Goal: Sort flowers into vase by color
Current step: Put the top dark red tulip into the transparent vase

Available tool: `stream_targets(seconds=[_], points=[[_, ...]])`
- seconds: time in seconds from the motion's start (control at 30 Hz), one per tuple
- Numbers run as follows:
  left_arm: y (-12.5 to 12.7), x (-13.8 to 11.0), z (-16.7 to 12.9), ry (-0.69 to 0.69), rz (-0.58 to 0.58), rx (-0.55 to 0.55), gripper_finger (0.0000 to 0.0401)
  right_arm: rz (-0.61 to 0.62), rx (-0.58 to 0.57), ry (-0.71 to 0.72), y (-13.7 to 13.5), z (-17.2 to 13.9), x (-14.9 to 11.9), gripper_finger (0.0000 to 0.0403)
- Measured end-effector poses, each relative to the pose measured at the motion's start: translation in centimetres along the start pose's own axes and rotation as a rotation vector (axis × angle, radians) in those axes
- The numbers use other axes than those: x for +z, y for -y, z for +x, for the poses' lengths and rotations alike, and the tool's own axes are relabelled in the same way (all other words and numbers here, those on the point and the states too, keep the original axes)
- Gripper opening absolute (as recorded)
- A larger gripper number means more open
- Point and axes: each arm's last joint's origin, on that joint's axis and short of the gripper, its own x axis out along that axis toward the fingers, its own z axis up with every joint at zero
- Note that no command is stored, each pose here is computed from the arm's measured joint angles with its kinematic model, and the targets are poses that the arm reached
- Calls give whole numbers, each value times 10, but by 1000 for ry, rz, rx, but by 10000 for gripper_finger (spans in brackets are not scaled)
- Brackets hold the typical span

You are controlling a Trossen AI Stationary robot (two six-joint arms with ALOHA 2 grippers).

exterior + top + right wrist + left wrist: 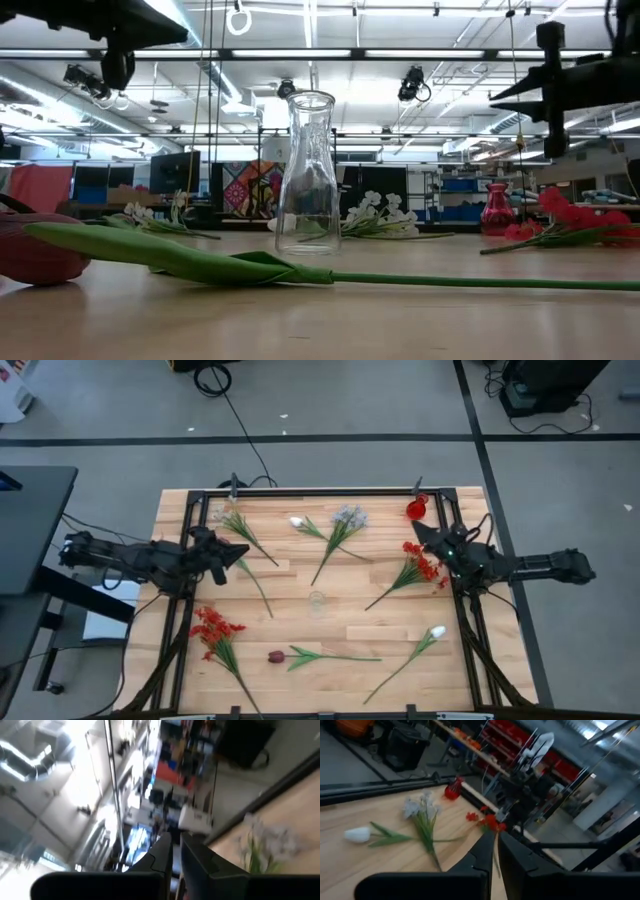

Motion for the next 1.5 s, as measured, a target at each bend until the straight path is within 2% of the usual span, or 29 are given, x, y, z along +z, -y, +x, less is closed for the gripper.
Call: stream_targets(seconds=[0.13,0.27,0.37,0.47,0.57,0.73,0.8,0.9,1.0,1.13,1.23,1.33,1.43,1.5], points=[[1,1,2,-70,-41,28,52,-24,-19,-85,-18,12,-8,46],[3,-5,11,-166,-28,1,81,-73,-55,-131,-38,29,-20,46],[2,-11,19,-218,3,28,100,-91,-77,-162,-54,43,-29,46],[0,-16,26,-261,12,47,110,-95,-116,-260,-63,55,-37,46],[-1,-19,31,-310,-37,41,112,-78,-201,-385,-70,67,-38,46],[-6,-17,37,-296,-104,83,113,-79,-352,-561,-77,90,-33,46],[-9,-13,40,-268,-166,112,115,-61,-382,-626,-81,100,-31,46],[-10,-9,42,-259,-179,129,125,-74,-402,-687,-85,113,-31,46],[-13,-6,46,-244,-176,156,141,-147,-394,-629,-87,123,-32,46],[-17,-5,53,-238,-187,196,161,-149,-420,-560,-83,129,-34,46],[-17,-3,57,-207,-256,209,168,-148,-465,-614,-74,133,-39,46],[-17,0,57,-182,-257,198,169,-157,-542,-674,-60,136,-48,46],[-20,-1,56,-196,-229,224,169,-215,-527,-758,-52,140,-61,56],[-24,-3,55,-221,-213,264,169,-211,-493,-813,-49,143,-71,74]])
